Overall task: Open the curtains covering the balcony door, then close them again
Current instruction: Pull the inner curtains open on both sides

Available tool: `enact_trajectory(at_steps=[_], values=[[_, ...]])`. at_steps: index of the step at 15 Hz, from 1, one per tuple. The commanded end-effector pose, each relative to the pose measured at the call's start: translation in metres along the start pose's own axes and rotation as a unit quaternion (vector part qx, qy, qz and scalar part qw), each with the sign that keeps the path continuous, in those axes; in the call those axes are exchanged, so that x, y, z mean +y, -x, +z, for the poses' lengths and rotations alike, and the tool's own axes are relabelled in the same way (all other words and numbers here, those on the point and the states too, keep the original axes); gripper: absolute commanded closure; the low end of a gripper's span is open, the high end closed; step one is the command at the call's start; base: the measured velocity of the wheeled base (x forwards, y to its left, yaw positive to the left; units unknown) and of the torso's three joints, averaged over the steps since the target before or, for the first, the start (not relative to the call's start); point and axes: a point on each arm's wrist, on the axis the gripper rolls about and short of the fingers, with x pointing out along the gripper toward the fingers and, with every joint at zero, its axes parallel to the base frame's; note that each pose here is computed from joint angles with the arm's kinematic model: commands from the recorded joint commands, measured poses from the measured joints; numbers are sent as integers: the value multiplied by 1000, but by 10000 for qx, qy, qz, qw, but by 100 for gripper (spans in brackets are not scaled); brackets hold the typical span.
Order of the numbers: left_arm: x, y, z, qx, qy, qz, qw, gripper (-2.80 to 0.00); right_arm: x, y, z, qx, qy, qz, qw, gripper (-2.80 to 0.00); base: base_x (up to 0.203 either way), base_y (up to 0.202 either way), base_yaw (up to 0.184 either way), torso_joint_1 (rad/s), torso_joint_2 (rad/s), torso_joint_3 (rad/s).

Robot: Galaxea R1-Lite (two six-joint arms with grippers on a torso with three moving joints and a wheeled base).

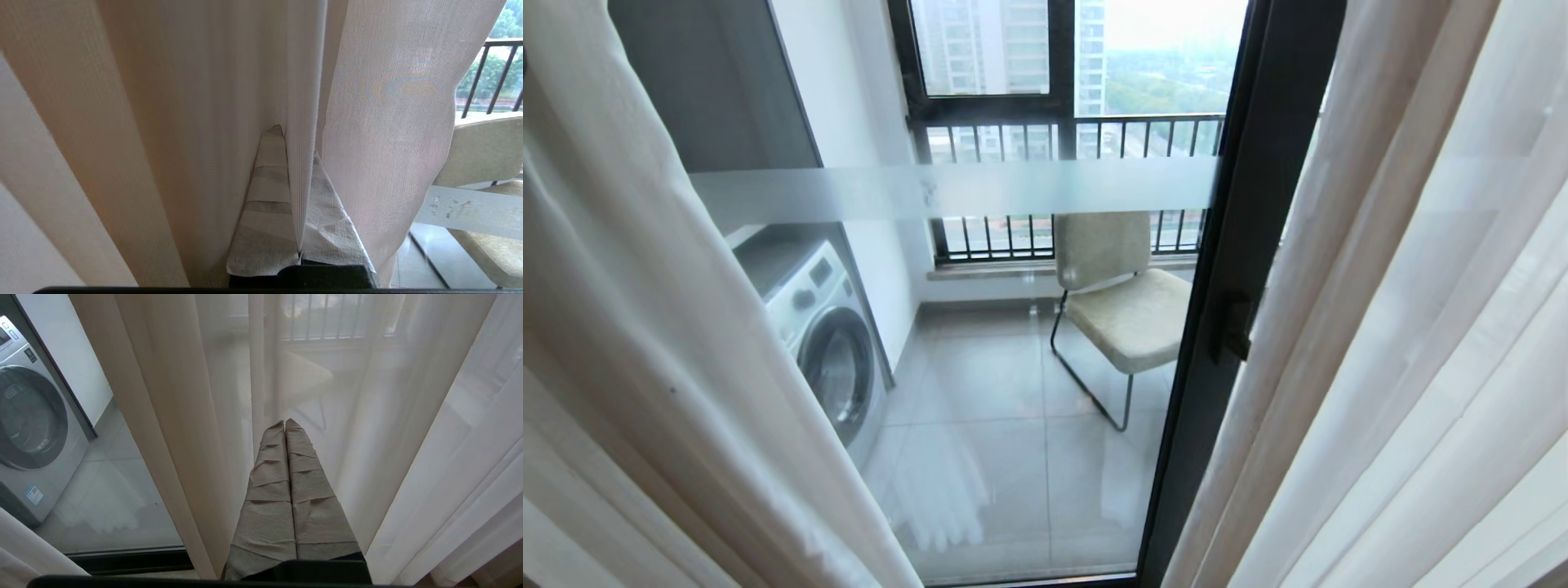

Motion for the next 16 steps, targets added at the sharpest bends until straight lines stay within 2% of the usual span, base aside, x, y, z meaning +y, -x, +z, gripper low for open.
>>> enact_trajectory(at_steps=[1, 16], values=[[1, 2, 1, -20, 6, 25, 10000, 0, 0, 0, 0, -3, -1, 3, 10000, 0, 0, 192, 2, 0, 2, 6], [10, 19, 3, -113, 8, 149, 9998, 0, 0, 0, 0, -3, -1, 3, 10000, 0, 0, 192, 1, 2, 3, 1]])
